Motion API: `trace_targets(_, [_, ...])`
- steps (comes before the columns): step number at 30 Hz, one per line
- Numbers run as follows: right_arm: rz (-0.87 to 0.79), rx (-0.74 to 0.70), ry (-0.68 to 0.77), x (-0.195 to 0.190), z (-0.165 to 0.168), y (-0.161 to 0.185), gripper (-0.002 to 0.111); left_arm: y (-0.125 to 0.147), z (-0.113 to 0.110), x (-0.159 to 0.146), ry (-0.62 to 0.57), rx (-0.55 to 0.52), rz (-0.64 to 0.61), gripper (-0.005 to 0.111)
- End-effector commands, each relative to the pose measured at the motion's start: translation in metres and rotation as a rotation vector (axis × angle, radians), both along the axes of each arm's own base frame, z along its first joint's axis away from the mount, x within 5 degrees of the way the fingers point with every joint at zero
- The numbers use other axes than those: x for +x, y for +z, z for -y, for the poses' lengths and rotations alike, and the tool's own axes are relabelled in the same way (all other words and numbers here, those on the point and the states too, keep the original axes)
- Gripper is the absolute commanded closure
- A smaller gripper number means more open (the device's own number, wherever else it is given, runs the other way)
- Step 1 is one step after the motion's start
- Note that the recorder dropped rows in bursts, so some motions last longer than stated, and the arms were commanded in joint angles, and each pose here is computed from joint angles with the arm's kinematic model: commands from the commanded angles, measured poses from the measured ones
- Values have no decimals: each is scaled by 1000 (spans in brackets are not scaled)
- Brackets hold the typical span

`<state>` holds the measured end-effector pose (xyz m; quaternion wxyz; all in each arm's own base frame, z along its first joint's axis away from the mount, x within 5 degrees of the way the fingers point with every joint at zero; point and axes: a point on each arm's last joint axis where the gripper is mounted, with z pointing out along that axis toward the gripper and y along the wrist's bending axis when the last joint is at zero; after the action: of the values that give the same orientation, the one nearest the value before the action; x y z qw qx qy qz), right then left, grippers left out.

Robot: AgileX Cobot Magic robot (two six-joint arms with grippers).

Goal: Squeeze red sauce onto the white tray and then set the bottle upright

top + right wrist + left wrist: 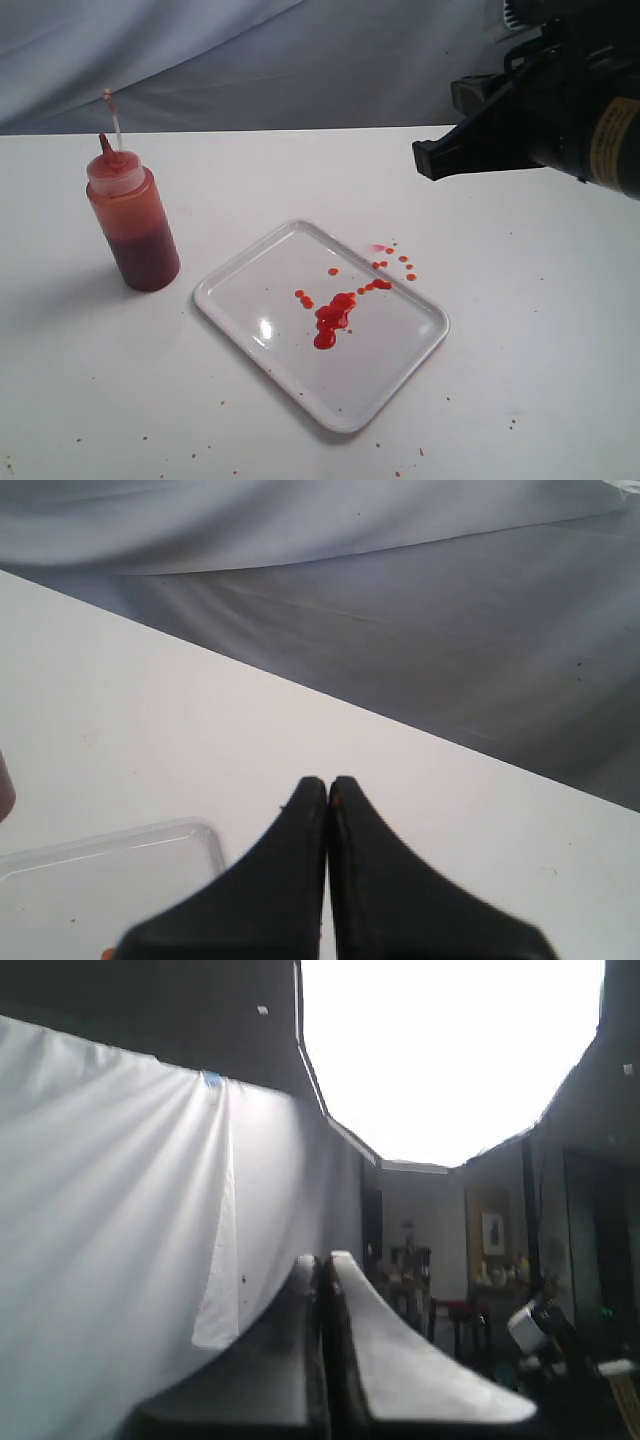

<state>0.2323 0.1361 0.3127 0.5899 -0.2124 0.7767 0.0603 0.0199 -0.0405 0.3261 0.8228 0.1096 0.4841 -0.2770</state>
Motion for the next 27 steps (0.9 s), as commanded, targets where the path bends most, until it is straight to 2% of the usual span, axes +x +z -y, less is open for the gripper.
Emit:
trace_targets(1, [0,2,-14,0,3,0,108,-21,-20,14,190,-138,26,107])
trace_targets(3, [0,2,-14,0,3,0,108,-37,-28,22,281,-150,-45,107])
trace_targets(6, [0,2,-14,0,3,0,108,-67,-39,34,413,-171,-260,107])
trace_targets(8, [0,2,-14,0,3,0,108,-83,-41,38,484,-61,-366,107])
trace_targets(10, [0,2,-14,0,3,0,108,-92,-40,37,526,83,-391,107])
trace_targets(14, [0,2,-14,0,3,0,108,-108,-39,35,557,275,-426,107])
trace_targets(16, [0,2,-14,0,3,0,108,-118,-39,36,553,325,-481,107])
trace_targets(21, [0,2,-14,0,3,0,108,-130,-38,36,542,376,-561,107])
trace_targets(23, [0,2,-14,0,3,0,108,-138,-39,35,537,439,-631,107])
trace_targets(27, [0,2,-14,0,3,0,108,-140,-39,35,537,453,-646,107])
